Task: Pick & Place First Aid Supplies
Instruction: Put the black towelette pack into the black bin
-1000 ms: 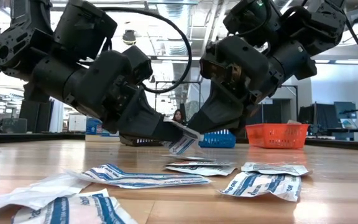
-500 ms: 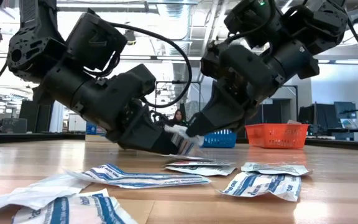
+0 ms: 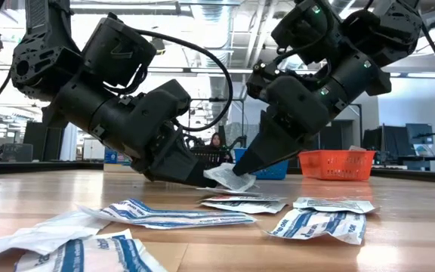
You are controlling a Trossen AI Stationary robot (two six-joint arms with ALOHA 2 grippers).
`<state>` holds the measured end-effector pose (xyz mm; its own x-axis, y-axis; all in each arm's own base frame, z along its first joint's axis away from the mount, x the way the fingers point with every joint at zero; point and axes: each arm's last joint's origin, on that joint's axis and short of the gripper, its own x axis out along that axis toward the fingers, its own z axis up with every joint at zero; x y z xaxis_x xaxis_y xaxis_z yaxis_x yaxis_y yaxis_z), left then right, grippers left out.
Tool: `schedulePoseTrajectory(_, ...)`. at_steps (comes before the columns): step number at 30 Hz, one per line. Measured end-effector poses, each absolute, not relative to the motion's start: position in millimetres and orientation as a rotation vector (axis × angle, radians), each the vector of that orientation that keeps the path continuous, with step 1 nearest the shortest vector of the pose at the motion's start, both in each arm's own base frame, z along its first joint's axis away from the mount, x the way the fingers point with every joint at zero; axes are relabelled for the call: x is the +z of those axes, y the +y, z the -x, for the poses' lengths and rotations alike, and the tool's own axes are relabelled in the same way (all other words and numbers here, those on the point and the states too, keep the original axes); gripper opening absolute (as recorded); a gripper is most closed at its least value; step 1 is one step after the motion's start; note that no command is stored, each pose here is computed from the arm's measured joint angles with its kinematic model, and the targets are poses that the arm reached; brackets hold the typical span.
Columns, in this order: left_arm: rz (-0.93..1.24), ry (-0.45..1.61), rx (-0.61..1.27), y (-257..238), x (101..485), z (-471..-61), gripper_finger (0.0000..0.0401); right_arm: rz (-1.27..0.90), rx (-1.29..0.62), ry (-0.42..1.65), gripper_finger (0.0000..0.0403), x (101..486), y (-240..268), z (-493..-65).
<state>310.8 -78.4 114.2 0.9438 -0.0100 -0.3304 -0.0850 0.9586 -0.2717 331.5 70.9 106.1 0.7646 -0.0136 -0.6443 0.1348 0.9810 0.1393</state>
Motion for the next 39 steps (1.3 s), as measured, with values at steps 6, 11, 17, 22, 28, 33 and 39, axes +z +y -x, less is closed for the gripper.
schedulePoseTrajectory(6,0.288,0.337,0.038,-78.5,114.0,-310.7,0.0021,-0.156,-0.079,0.719,0.0093,104.5,70.6,-330.1)
schedulePoseTrajectory(11,0.288,0.338,0.036,-78.5,114.0,-310.7,0.0021,-0.143,-0.086,0.764,0.0093,101.1,70.5,-326.8)
schedulePoseTrajectory(17,0.288,0.339,0.036,-78.6,113.8,-310.7,0.0021,-0.129,-0.11,0.778,0.0093,100.3,69.6,-325.7)
schedulePoseTrajectory(22,0.288,0.339,0.036,-78.5,113.7,-310.6,0.0021,-0.124,-0.108,0.779,0.0093,100.2,69.5,-325.5)
schedulePoseTrajectory(28,0.288,0.34,0.035,-78.6,113.6,-310.6,0.0021,-0.098,-0.097,0.781,0.0093,100.2,69.5,-325.5)
schedulePoseTrajectory(33,0.288,0.34,0.035,-78.6,113.6,-310.6,0.0021,-0.125,-0.109,0.78,0.0093,100.2,69.5,-325.5)
schedulePoseTrajectory(39,0.287,0.34,0.035,-78.6,113.6,-310.6,0.0021,-0.155,-0.129,0.778,0.0093,100.2,66.0,-326.3)
